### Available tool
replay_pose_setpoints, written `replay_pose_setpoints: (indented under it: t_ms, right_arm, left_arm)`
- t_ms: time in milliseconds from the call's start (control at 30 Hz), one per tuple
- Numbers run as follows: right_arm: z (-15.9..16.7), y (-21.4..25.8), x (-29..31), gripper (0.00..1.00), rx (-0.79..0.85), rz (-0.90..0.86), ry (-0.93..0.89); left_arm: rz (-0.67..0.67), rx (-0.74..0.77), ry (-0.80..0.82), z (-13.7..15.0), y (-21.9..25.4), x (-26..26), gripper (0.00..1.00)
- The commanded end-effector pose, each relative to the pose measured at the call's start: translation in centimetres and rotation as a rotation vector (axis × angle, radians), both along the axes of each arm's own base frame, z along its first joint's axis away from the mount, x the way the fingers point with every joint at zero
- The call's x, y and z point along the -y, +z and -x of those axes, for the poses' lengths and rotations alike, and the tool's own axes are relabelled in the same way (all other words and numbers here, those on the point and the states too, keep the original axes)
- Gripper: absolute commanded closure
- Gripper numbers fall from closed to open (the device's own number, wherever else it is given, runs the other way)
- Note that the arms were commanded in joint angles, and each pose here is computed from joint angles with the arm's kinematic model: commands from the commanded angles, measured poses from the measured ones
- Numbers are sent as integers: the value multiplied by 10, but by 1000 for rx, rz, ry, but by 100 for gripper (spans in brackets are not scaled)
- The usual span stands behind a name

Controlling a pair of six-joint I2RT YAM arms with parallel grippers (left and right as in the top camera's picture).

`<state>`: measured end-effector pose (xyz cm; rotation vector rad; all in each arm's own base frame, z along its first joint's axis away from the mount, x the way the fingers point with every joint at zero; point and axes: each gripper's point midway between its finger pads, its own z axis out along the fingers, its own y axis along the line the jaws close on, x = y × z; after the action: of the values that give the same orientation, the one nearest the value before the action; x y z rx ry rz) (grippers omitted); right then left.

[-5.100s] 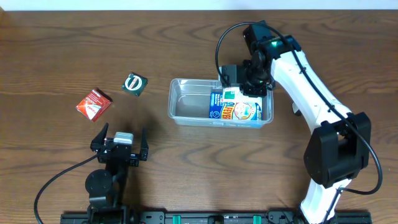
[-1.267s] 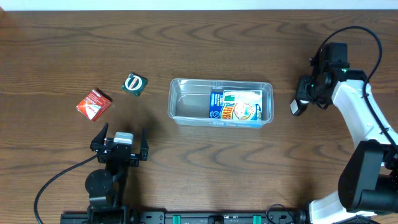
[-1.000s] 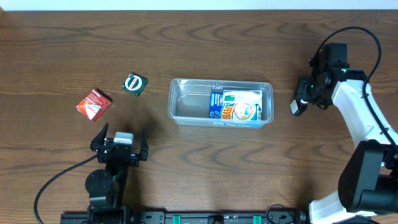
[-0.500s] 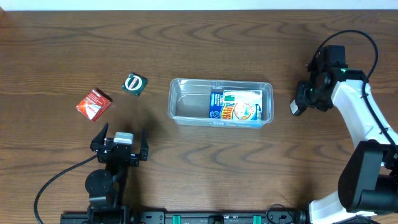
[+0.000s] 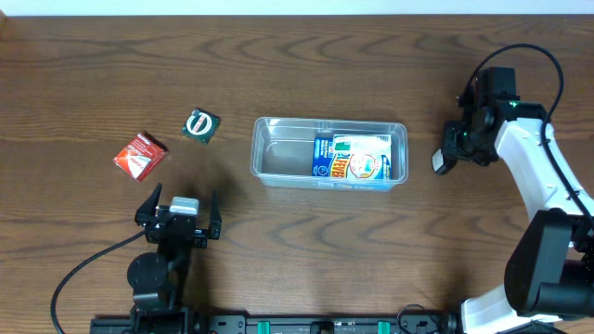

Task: Pack container
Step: 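Move right gripper to the dark bottle and grasp it, then carry the dark bottle over the container with right gripper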

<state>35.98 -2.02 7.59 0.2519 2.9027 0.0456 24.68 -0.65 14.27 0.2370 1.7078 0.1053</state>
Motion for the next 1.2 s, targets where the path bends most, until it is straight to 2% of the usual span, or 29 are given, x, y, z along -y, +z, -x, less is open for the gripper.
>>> replay_pose_setpoints:
  t_ms: [0, 267, 533, 800, 1167]
  right_arm:
    - [-16, 34, -3, 74, 83, 10, 30]
    - [-17, 113, -26, 74, 243, 10, 89]
    - [-2, 172, -92, 72, 427, -26, 250]
    - [9, 173, -168, 72, 449, -92, 412]
    - [-6, 142, -266, 72, 477, -180, 497]
  left_arm:
    - [-7, -49, -9, 1, -16, 1, 2]
    - [-7, -49, -9, 1, -16, 1, 2]
    - [-7, -49, -9, 1, -16, 1, 2]
    - [-7, -49, -9, 1, -16, 1, 2]
    - [-7, -49, -9, 1, -16, 1, 2]
